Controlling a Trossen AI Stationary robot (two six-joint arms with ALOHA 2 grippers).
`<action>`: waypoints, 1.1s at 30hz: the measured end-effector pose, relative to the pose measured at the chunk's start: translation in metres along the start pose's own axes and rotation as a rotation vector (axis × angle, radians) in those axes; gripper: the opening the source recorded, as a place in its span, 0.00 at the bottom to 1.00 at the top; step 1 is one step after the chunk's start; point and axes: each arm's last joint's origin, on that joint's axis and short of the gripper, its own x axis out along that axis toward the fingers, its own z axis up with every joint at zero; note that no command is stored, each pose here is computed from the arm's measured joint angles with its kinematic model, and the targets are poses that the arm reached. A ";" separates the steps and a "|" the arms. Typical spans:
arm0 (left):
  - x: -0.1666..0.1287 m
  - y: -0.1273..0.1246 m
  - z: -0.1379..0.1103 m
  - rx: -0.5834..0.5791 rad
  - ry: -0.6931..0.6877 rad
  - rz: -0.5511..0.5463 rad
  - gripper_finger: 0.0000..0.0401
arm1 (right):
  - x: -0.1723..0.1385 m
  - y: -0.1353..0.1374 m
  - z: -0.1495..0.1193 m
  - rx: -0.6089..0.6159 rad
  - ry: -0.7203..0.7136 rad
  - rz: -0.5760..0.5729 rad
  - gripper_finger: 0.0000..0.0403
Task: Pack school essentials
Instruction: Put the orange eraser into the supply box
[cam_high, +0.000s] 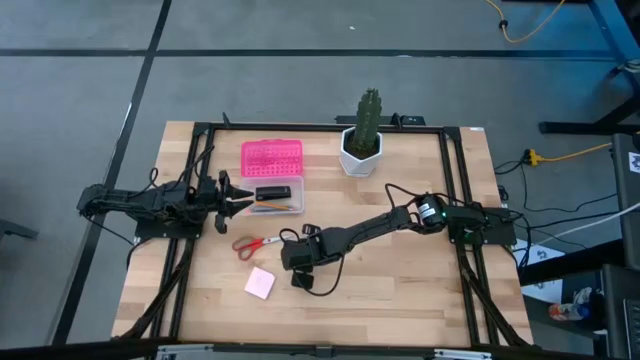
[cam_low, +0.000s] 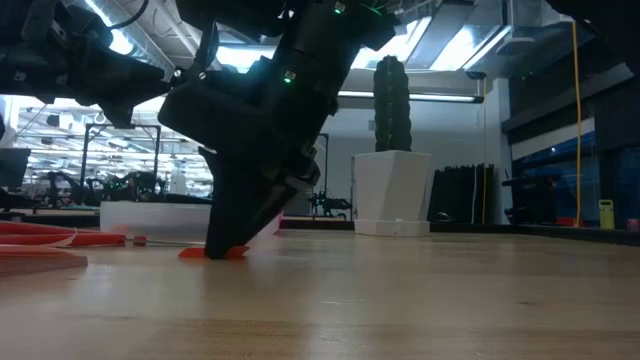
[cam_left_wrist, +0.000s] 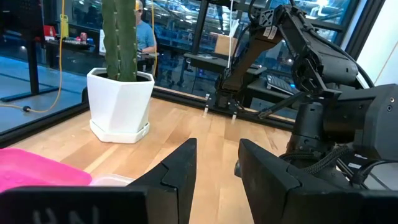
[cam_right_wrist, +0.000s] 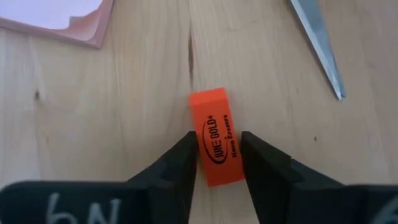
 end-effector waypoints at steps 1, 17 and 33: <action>0.000 0.000 0.000 0.000 0.001 0.000 0.28 | 0.000 0.000 0.000 0.000 -0.001 0.000 0.27; 0.000 0.000 0.000 0.000 0.000 0.000 0.28 | -0.040 -0.029 0.050 0.099 -0.049 -0.009 0.15; 0.000 0.000 0.000 -0.001 0.000 0.000 0.28 | -0.079 -0.133 0.108 0.270 -0.224 -0.040 0.16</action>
